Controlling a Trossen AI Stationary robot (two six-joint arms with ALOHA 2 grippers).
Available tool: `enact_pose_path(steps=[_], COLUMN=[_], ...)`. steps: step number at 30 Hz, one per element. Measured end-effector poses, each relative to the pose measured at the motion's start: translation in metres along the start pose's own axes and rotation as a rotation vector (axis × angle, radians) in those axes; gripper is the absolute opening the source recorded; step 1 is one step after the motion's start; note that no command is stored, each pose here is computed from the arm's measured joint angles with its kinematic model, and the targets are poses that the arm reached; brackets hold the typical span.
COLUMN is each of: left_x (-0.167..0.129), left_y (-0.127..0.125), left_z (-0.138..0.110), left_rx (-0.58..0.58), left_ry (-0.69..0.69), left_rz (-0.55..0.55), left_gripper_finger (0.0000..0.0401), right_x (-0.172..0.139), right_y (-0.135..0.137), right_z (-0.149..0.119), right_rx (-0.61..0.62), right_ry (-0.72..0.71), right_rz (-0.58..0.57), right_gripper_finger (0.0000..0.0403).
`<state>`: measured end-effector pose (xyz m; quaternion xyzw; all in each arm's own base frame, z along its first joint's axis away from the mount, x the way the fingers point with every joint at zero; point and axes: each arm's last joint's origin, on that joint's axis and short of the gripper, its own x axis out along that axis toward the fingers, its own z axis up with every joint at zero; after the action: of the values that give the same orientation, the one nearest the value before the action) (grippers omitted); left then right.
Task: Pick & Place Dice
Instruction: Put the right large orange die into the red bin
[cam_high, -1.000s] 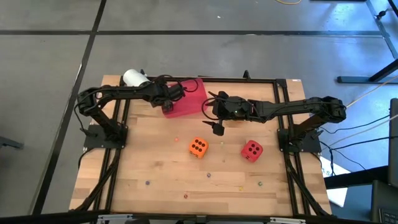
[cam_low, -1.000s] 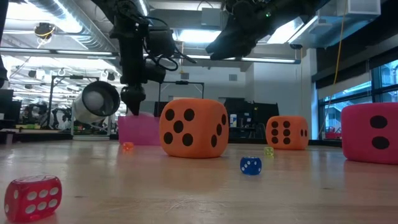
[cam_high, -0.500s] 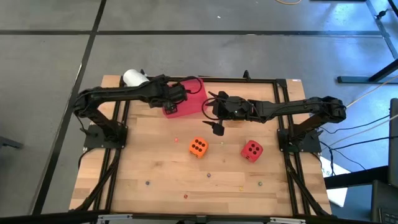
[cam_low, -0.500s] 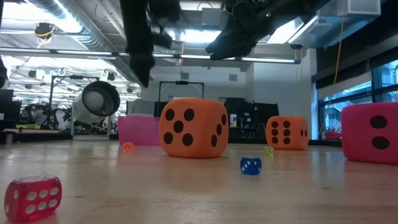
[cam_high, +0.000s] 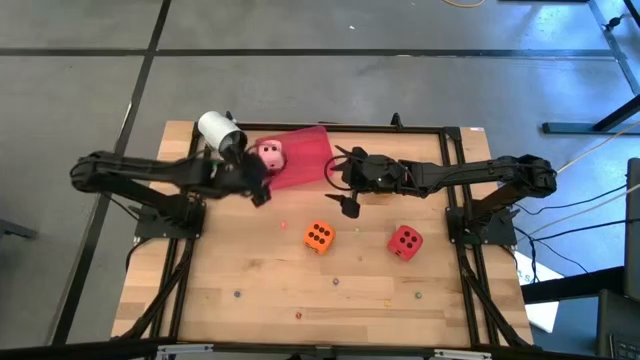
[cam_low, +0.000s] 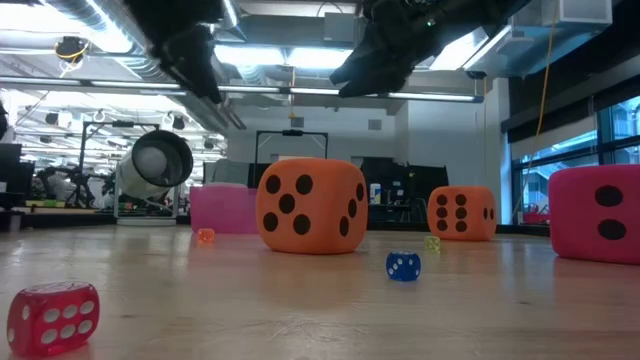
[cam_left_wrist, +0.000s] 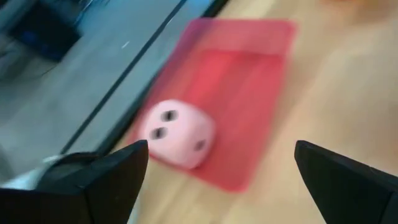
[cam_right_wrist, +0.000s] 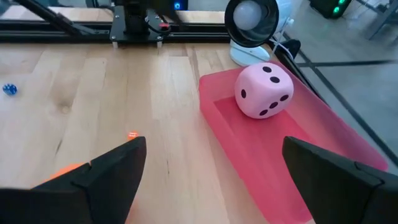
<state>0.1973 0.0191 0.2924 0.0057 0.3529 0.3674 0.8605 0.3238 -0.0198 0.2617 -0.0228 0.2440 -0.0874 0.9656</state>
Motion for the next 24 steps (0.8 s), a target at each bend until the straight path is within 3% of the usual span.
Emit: enact_pose_path(steps=[4,9,16,24], left_x=[0.002,0.005,0.005,0.005], left_y=[-0.017,-0.027,-0.028,-0.028], left_z=[-0.025,-0.042,-0.044,-0.043], left_rx=[0.069,0.175,0.185,0.192], left_ry=[-0.126,-0.203,-0.208,-0.211], left_rz=[-0.1,-0.146,-0.148,-0.142], left_gripper_finger=[0.04,0.04,0.04,0.04], right_x=[0.0,0.0,0.0,-0.002], right_y=[0.0,0.0,0.0,-0.006], right_z=[0.0,0.0,-0.002,-0.02], right_rx=[0.042,0.059,0.067,0.084], right_ry=[0.0,-0.002,0.02,0.204], right_rz=[0.0,0.0,-0.016,-0.137], right_gripper_finger=[0.0378,0.0378,0.0378,0.0378])
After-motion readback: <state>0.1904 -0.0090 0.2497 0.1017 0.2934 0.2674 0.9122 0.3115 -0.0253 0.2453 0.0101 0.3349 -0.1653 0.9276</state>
